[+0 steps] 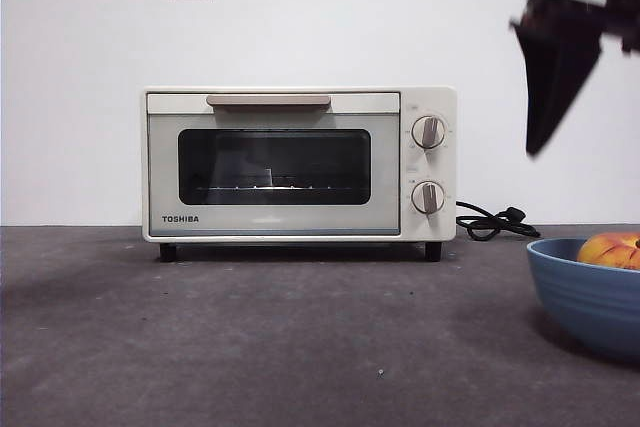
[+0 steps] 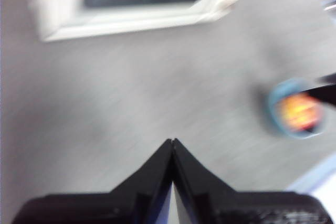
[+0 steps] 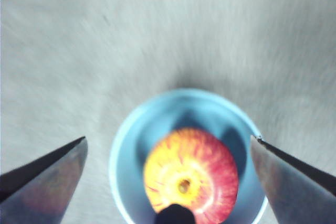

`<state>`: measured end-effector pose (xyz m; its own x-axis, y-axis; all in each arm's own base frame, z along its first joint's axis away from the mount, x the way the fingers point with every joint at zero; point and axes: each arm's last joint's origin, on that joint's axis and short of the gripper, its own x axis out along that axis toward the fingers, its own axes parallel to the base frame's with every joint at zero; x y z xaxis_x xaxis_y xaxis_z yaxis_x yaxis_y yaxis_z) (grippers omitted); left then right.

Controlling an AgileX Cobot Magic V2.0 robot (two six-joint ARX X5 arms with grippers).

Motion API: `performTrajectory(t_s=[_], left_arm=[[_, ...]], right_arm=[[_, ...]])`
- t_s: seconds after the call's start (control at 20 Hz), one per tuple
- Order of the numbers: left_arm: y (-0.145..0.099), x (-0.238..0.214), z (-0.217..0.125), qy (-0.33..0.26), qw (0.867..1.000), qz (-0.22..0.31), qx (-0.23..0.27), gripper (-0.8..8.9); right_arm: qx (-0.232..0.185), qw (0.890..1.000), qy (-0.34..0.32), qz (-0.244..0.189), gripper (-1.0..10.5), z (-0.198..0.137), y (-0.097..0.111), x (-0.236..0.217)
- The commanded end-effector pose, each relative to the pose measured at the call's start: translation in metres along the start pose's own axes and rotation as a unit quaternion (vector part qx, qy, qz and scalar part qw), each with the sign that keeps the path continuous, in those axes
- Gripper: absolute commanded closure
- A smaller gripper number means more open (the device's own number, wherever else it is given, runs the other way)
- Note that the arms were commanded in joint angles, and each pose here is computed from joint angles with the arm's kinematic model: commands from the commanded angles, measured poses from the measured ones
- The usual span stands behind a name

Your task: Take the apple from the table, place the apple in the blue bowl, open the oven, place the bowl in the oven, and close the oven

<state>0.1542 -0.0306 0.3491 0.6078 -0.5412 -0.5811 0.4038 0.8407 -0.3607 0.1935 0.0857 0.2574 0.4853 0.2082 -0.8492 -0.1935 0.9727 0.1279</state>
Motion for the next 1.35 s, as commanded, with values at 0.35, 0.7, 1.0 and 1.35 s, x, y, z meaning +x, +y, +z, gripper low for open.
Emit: performTrajectory(t_s=[0.35, 0.7, 1.0, 1.35], left_arm=[[0.028, 0.074, 0.054, -0.064, 0.990, -0.121, -0.025, 8.19], [0.037, 0.138, 0.110, -0.053, 0.989, -0.139, 0.026, 8.19], [0.034, 0.174, 0.130, -0.051, 0.992, -0.104, 0.049, 8.19], [0.041, 0.195, 0.130, -0.053, 0.996, -0.061, 0.047, 8.19]], right_arm=[[0.014, 0.991, -0.127, 0.033, 9.7, -0.018, -0.005, -0.092], [0.045, 0.984, -0.164, 0.049, 9.6, -0.056, -0.016, -0.130], [0.084, 0.976, -0.192, 0.052, 9.6, -0.073, -0.021, -0.145], [0.103, 0.970, -0.211, 0.066, 9.6, -0.083, -0.023, -0.153]])
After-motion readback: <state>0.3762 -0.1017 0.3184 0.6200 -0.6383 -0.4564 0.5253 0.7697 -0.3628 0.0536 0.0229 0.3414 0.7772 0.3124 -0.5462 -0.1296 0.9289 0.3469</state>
